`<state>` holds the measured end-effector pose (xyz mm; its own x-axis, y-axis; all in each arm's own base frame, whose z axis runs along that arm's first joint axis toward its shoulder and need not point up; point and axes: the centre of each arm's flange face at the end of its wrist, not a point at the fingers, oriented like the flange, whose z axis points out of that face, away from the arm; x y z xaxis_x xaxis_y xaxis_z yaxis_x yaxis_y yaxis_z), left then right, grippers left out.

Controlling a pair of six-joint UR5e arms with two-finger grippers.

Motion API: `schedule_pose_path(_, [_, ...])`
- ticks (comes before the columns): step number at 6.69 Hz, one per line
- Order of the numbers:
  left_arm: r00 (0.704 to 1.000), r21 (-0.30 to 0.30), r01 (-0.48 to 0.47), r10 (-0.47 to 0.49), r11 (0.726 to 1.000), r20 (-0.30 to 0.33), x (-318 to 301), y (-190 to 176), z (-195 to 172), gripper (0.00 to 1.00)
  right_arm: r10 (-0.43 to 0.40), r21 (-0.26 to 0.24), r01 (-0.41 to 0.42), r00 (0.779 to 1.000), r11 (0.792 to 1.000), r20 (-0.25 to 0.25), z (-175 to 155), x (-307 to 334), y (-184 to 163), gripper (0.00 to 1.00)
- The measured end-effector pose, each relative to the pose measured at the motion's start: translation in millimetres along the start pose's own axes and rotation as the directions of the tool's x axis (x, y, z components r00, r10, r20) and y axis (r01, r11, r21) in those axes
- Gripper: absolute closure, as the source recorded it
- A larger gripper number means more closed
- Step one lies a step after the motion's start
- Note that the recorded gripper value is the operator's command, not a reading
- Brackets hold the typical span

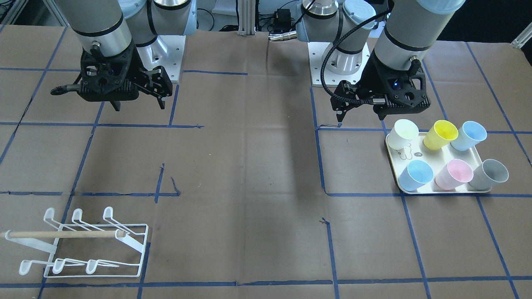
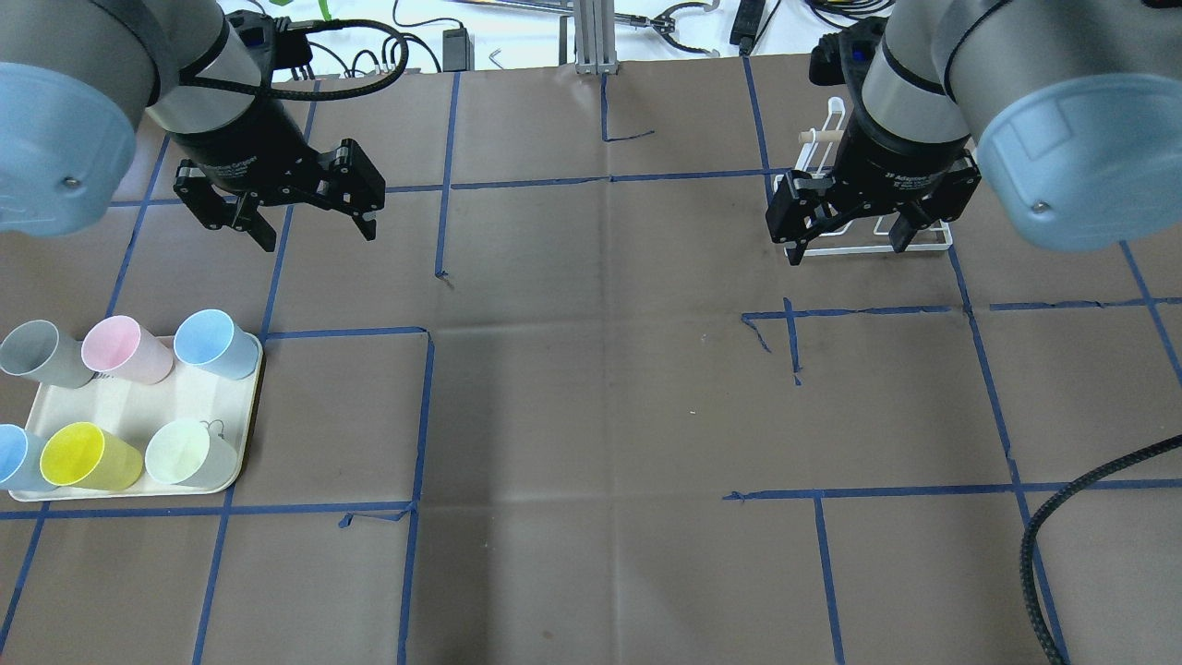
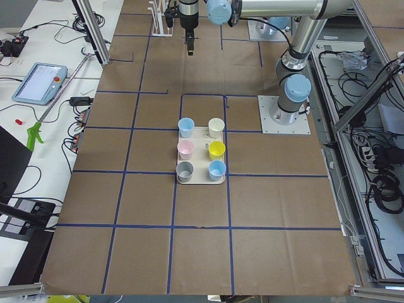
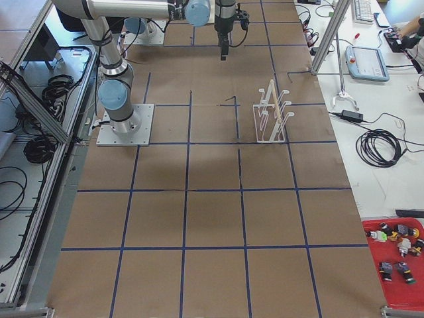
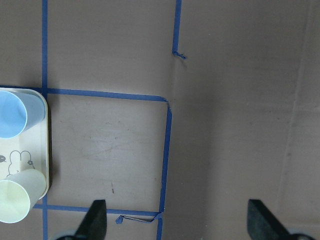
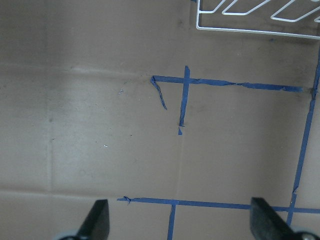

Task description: Transfer IKEA cup to right arm and place on rack

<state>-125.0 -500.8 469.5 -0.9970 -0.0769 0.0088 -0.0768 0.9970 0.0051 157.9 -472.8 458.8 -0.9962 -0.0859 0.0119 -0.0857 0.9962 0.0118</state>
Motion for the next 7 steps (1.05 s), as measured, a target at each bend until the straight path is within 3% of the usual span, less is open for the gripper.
schedule_pose_path(4, [1.000,-0.002,-0.001,0.001,1.000,0.010,-7.5,-0.4,1.0,0.00,0.004,-0.012,-0.004,1.000,1.000,-0.001,4.9,0.1,-0.3,0.00])
schedule_pose_path(7, [1.000,-0.006,-0.018,0.018,1.000,0.009,-54.3,-0.7,2.8,0.00,0.005,-0.036,-0.005,1.000,0.999,-0.002,19.1,0.2,-2.2,0.00])
